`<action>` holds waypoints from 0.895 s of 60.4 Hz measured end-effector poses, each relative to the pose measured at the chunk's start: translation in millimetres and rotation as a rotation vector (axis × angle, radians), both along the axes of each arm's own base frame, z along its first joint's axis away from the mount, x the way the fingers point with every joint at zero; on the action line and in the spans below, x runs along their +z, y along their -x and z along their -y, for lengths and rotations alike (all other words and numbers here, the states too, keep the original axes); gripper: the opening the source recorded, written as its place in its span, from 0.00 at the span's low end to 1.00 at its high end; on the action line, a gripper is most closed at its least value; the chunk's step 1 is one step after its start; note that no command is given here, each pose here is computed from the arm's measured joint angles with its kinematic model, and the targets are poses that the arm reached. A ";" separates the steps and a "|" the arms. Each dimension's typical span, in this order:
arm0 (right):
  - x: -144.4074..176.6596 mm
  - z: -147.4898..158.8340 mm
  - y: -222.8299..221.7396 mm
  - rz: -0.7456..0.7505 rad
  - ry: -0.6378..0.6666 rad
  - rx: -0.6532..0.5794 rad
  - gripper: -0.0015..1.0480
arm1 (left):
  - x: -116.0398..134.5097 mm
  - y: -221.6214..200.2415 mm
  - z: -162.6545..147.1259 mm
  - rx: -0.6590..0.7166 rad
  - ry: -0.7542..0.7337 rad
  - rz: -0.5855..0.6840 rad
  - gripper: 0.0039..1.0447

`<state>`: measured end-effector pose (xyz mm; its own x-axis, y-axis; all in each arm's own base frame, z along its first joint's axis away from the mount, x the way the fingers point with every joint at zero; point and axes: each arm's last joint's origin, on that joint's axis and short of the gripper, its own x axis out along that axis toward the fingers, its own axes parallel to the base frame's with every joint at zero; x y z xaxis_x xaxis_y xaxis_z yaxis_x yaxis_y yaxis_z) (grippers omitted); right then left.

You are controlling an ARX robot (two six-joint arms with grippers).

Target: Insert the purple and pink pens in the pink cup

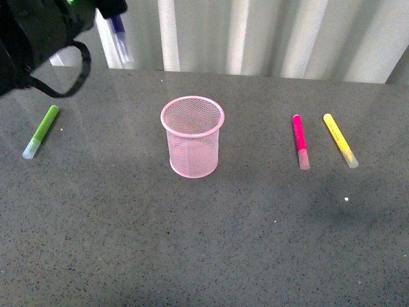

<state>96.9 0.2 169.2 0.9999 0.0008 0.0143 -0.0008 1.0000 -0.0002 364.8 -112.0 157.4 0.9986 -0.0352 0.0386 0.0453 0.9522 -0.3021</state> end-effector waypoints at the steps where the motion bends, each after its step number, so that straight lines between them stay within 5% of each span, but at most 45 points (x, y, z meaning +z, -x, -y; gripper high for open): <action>1: 0.0 0.0 0.0 0.000 0.000 0.000 0.93 | -2.4 2.3 4.5 0.000 -0.002 0.003 0.12; 25: 0.0 0.0 0.0 0.000 0.000 0.000 0.93 | -29.4 30.1 69.9 -0.063 -0.109 0.066 0.12; 54: 0.0 0.0 0.0 0.000 0.000 0.000 0.93 | -56.5 23.2 86.0 -0.075 -0.156 -0.010 0.12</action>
<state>96.9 0.2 169.2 0.9999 0.0008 0.0143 -0.0008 1.0000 -0.0002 341.6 -198.0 100.9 0.9933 -0.1141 0.0174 0.1154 0.9816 -0.1520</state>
